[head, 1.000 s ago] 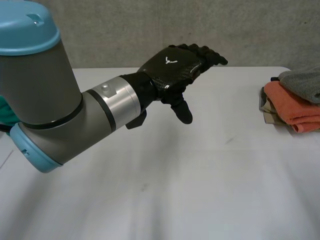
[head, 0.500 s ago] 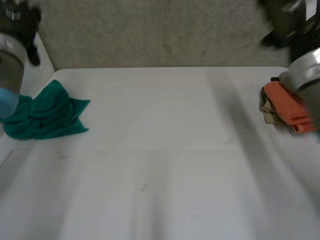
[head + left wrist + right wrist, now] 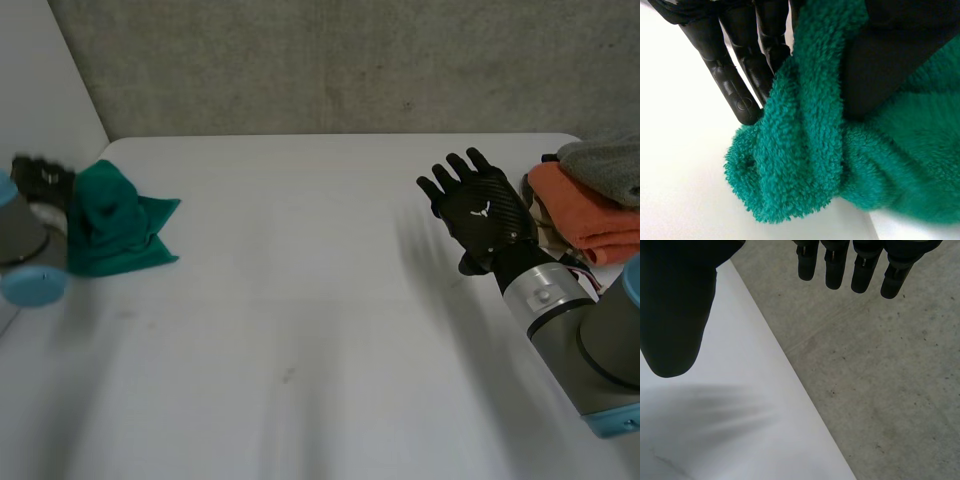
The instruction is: Fold the laundry.
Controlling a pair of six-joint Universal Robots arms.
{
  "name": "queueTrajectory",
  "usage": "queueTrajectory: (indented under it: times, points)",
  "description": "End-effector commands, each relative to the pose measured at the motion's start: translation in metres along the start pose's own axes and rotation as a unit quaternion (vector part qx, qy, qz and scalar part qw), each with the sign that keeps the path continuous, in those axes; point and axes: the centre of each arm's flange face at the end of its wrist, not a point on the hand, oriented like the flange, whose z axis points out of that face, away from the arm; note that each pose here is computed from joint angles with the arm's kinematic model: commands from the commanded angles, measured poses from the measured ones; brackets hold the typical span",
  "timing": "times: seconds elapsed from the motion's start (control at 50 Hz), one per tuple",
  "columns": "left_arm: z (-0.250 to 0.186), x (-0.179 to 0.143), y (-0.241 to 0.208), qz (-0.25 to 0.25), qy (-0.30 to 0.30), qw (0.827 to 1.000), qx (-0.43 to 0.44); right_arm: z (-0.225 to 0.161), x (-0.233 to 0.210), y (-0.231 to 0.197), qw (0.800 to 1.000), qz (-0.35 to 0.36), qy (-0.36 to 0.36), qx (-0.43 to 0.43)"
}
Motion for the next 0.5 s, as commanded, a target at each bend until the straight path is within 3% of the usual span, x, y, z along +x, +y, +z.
queueTrajectory:
  times: [0.02, 0.14, 0.22, 0.24, 0.3, 0.38, 0.46, 0.5]
  points:
    - [-0.069, -0.061, -0.133, -0.166, -0.021, 0.976, 0.136, -0.001, 0.005, -0.006, 1.0, -0.002, 0.009, 0.007]
    - [-0.145, -0.058, -0.203, -0.278, 0.054, 0.937, 0.204, -0.001, 0.013, -0.005, 1.0, -0.001, 0.024, 0.004]
    - [-0.202, -0.028, -0.222, -0.321, 0.158, 0.913, 0.198, -0.001, 0.021, -0.005, 0.999, -0.001, 0.044, -0.003]
    - [-0.224, -0.01, -0.226, -0.329, 0.209, 0.901, 0.193, -0.001, 0.025, -0.004, 0.999, -0.001, 0.053, -0.008]
    - [-0.252, 0.016, -0.226, -0.332, 0.272, 0.885, 0.181, -0.001, 0.03, -0.001, 0.998, -0.001, 0.064, -0.015]
    - [-0.282, 0.09, -0.205, -0.299, 0.368, 0.871, 0.128, 0.0, 0.036, 0.001, 0.996, -0.001, 0.081, -0.025]
    - [-0.296, 0.125, -0.201, -0.275, 0.404, 0.866, 0.102, 0.001, 0.038, 0.003, 0.996, -0.001, 0.087, -0.03]
    - [-0.296, 0.121, -0.205, -0.273, 0.395, 0.872, 0.092, 0.0, 0.038, 0.004, 0.996, 0.0, 0.087, -0.032]
